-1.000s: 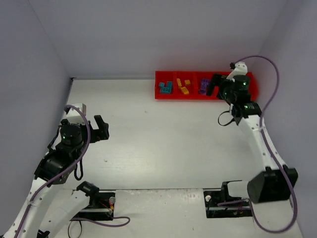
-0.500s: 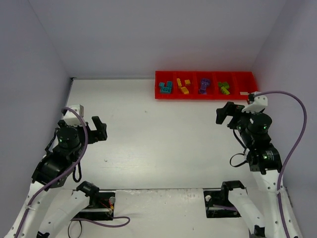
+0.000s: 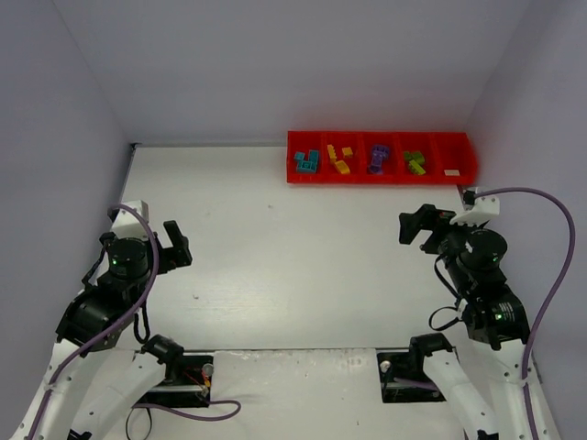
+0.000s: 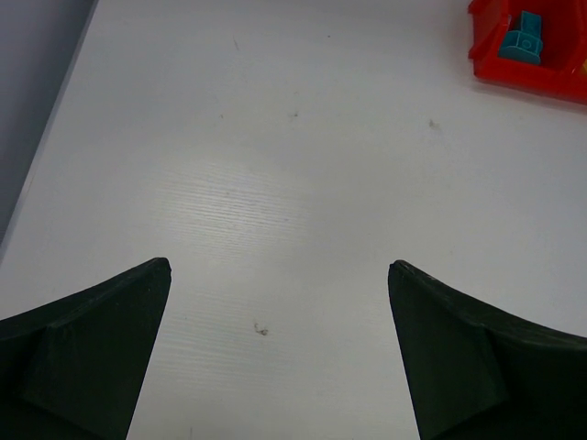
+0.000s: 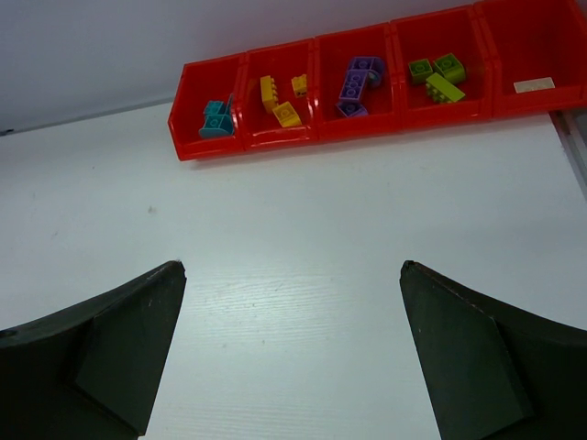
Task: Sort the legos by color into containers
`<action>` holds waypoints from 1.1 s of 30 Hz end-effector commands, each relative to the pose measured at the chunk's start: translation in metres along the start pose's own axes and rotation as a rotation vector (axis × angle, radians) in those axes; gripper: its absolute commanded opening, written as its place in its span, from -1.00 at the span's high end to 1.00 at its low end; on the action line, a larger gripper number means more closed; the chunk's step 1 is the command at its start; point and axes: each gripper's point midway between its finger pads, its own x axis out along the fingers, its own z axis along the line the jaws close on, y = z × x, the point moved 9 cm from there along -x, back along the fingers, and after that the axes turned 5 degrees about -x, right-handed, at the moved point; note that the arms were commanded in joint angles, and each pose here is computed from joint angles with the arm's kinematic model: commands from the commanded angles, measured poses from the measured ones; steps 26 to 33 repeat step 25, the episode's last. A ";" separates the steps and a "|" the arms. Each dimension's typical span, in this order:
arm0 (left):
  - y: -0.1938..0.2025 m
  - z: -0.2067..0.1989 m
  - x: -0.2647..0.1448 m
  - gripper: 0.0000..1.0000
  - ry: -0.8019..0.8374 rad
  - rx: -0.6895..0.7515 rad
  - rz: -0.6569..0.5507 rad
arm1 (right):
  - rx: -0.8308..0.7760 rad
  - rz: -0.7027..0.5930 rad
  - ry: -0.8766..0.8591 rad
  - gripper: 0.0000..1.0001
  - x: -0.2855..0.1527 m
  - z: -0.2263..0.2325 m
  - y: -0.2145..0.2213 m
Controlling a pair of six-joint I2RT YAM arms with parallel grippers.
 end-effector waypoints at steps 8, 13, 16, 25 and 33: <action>-0.007 0.011 -0.019 -0.95 -0.079 -0.063 -0.015 | -0.003 -0.075 0.025 -1.00 -0.011 0.002 -0.013; -0.003 0.013 -0.024 -0.95 -0.070 -0.112 -0.001 | -0.006 -0.084 0.002 -1.00 -0.017 0.005 -0.015; -0.001 0.015 -0.025 -0.95 -0.075 -0.113 -0.005 | -0.001 -0.091 -0.011 -1.00 -0.019 0.007 -0.015; -0.001 0.011 -0.022 -0.95 -0.063 -0.114 0.011 | -0.005 -0.071 -0.047 -1.00 -0.017 0.011 -0.015; -0.001 0.011 -0.022 -0.95 -0.063 -0.114 0.011 | -0.005 -0.071 -0.047 -1.00 -0.017 0.011 -0.015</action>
